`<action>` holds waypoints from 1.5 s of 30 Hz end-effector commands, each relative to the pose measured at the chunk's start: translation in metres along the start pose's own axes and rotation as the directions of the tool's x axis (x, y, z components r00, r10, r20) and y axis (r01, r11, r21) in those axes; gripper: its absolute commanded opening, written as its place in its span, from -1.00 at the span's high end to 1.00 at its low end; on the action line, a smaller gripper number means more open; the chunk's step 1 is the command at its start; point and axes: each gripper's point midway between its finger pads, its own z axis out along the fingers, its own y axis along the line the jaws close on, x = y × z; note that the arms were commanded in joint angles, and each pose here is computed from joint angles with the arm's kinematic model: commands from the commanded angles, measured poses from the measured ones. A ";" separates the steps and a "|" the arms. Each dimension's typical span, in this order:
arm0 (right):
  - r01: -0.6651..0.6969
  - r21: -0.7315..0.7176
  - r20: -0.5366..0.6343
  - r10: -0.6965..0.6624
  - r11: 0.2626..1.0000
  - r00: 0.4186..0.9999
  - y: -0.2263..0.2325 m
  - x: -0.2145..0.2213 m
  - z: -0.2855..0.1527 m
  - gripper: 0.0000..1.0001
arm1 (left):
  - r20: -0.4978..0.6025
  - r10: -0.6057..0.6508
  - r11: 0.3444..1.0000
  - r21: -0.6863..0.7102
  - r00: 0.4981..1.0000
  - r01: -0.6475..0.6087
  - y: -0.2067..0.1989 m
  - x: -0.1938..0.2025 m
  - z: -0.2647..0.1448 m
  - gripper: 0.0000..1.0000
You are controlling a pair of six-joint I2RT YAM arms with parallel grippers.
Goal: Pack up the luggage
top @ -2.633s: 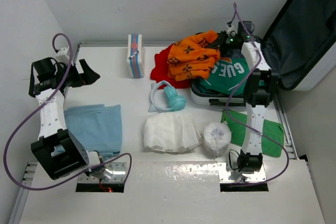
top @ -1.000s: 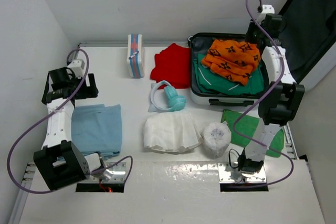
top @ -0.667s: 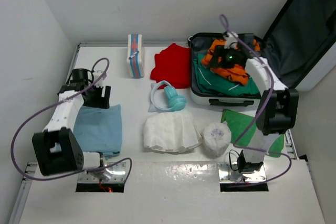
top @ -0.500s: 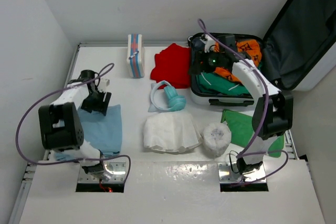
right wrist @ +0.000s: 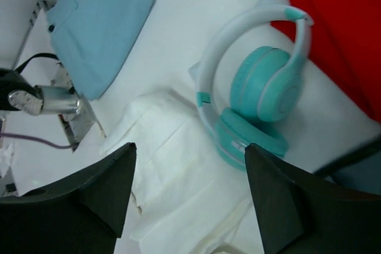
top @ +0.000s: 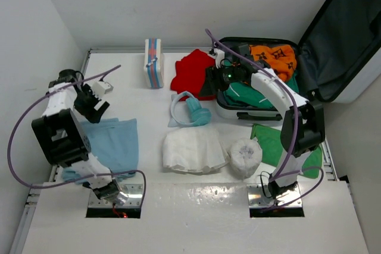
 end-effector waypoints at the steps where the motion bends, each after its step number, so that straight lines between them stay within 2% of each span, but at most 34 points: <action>1: 0.053 -0.097 0.012 -0.053 0.994 0.999 0.023 -0.012 0.006 -0.49 | 0.059 0.086 0.968 0.230 0.995 -0.097 -0.017 0.001 0.027 -0.91; 6: 0.020 -0.151 -0.019 -0.023 0.988 1.000 0.036 -0.008 0.016 -0.59 | 0.111 0.075 0.934 0.341 0.991 -0.109 -0.032 0.005 0.047 -0.93; 11: -0.016 -0.174 -0.055 0.006 0.985 0.998 0.042 -0.001 0.034 -0.61 | 0.078 0.067 0.911 0.402 0.995 -0.093 -0.059 0.028 0.068 -0.93; 13: -0.019 -0.178 -0.058 0.009 0.984 0.998 0.042 -0.002 0.038 -0.63 | 0.062 0.080 0.894 0.438 0.995 -0.099 -0.073 0.036 0.076 -0.86; 17: -0.048 -0.180 -0.068 0.037 0.983 0.997 0.043 -0.001 0.045 -0.63 | 0.064 0.100 0.914 0.388 0.993 -0.117 -0.075 0.044 0.090 -0.59; 20: -0.089 -0.180 -0.058 0.080 0.980 0.995 0.042 -0.003 0.054 -0.63 | 0.072 0.090 0.932 0.346 0.993 -0.109 -0.078 0.045 0.090 -0.07; 21: -0.097 -0.186 -0.047 0.090 0.978 0.995 0.042 -0.005 0.057 -0.66 | 0.078 0.110 0.929 0.347 0.991 -0.130 -0.081 0.043 0.089 0.45; 22: -0.138 -0.189 -0.057 0.130 0.972 0.990 0.041 -0.003 0.062 -0.68 | 0.104 0.105 0.930 0.341 0.989 -0.135 -0.080 0.037 0.087 0.70; 23: -0.161 -0.196 -0.045 0.155 0.967 0.987 0.043 -0.007 0.069 -0.68 | 0.126 0.105 0.934 0.327 0.986 -0.142 -0.081 0.033 0.082 0.90; 24: -0.221 -0.194 -0.063 0.212 0.956 0.975 0.042 -0.003 0.076 -0.71 | 0.155 0.104 0.937 0.315 0.982 -0.149 -0.079 0.026 0.077 0.98; 25: -0.191 -0.208 -0.008 0.194 0.959 0.981 0.040 -0.016 0.082 -0.74 | 0.215 0.074 0.943 0.303 0.974 -0.139 -0.077 0.018 0.071 1.00; 27: -0.285 -0.214 -0.031 0.286 0.934 0.958 0.042 -0.013 0.099 -0.81 | 0.288 0.066 0.946 0.286 0.955 -0.152 -0.081 0.007 0.061 1.00; 28: -0.240 -0.241 0.017 0.251 0.940 0.968 0.047 -0.025 0.107 -0.86 | 0.343 0.101 0.957 0.222 0.934 -0.185 -0.072 -0.003 0.045 1.00; 29: -0.266 -0.235 0.007 0.275 0.935 0.961 0.043 -0.021 0.119 -0.92 | 0.415 0.087 0.960 0.207 0.906 -0.187 -0.074 -0.011 0.036 1.00; 31: -0.203 -0.274 0.034 0.221 0.940 0.975 0.057 -0.029 0.132 -1.00 | 0.489 0.122 0.968 0.132 0.863 -0.212 -0.070 -0.026 0.013 1.00; 33: -0.108 -0.330 0.045 0.130 0.938 0.991 0.075 -0.032 0.148 -1.00 | 0.558 0.123 0.970 0.107 0.821 -0.218 -0.075 -0.037 -0.001 1.00; 35: -0.013 -0.364 0.063 0.038 0.931 0.997 0.084 -0.031 0.157 -1.00 | 0.617 0.175 0.966 0.043 0.767 -0.255 -0.078 -0.051 -0.021 1.00; 37: 0.130 -0.395 0.084 -0.105 0.910 0.991 0.094 -0.017 0.169 -1.00 | 0.645 0.214 0.959 0.005 0.734 -0.285 -0.084 -0.055 -0.029 1.00; 39: 0.180 -0.409 0.092 -0.156 0.894 0.983 0.098 -0.006 0.180 -1.00 | 0.670 0.264 0.949 -0.051 0.694 -0.312 -0.088 -0.062 -0.042 1.00; 45: 0.327 -0.477 0.185 -0.270 0.816 0.945 0.138 -0.009 0.196 -1.00 | 0.686 0.268 0.943 -0.042 0.676 -0.331 -0.098 -0.066 -0.049 1.00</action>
